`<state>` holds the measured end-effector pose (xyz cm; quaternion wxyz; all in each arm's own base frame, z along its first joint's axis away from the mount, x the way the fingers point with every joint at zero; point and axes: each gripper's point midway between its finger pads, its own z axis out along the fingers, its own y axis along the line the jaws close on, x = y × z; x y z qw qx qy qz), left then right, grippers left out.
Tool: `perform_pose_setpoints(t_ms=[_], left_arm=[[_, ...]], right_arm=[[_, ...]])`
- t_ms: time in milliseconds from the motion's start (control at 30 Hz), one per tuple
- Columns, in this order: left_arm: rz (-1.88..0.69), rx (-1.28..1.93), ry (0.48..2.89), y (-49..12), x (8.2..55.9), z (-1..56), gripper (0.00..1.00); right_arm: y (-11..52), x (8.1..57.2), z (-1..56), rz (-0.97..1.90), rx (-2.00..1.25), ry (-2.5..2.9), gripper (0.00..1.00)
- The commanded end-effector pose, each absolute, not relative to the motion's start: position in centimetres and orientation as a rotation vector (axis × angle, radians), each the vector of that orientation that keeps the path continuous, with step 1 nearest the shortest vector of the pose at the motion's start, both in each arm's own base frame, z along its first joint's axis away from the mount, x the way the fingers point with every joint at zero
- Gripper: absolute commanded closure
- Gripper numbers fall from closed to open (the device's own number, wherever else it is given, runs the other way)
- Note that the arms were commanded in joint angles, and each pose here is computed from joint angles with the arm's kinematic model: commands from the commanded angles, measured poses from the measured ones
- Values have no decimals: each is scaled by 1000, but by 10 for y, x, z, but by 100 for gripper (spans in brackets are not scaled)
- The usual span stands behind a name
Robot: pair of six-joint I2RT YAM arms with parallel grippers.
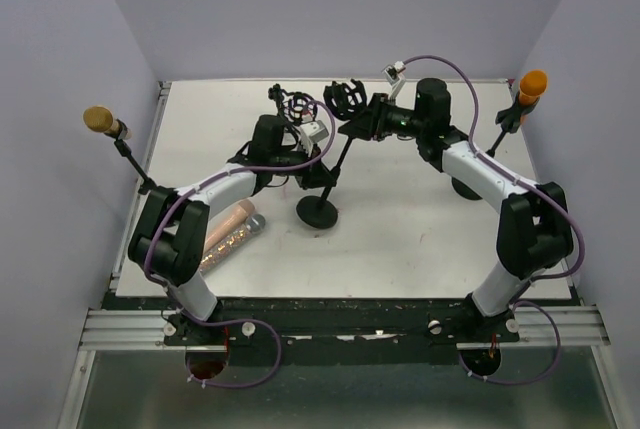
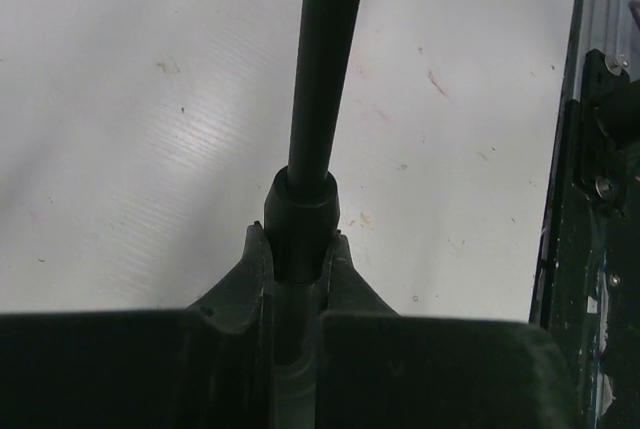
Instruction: Remove the microphone from the stand
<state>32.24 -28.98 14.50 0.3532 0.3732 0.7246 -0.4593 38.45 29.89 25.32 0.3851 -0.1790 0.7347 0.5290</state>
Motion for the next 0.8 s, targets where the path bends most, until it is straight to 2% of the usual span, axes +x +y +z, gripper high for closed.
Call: perform_pose_setpoints(t_ms=[0,167,300,433,500,533,567,667,700,767], left_arm=[[-930,967,1882,-290,330,158,100],[-179,746,1809,-256,343,186,100],[-13,669,1839,-248,341,183,100],[-87,766,1786,-263,335,174,100],[-141,827,1775,-272,332,178,100],[-189,843,1782,-278,332,184,93],[-253,856,1816,-279,330,184,78],[-431,832,1940,-266,329,187,49],[-487,815,1963,-262,328,189,41],[-601,850,1932,-257,323,192,33]], right_arm=[[302,399,246,1351,-265,1980,99],[291,433,243,1251,106,2099,99],[279,443,229,1185,354,2228,99],[284,436,220,1259,391,2242,99],[280,438,215,1210,356,2233,99],[282,438,220,1208,279,2202,99],[282,439,221,1192,201,2173,99],[285,430,232,1201,-26,2071,99],[290,421,236,1226,-167,2023,99],[298,398,236,1317,-341,1995,99]])
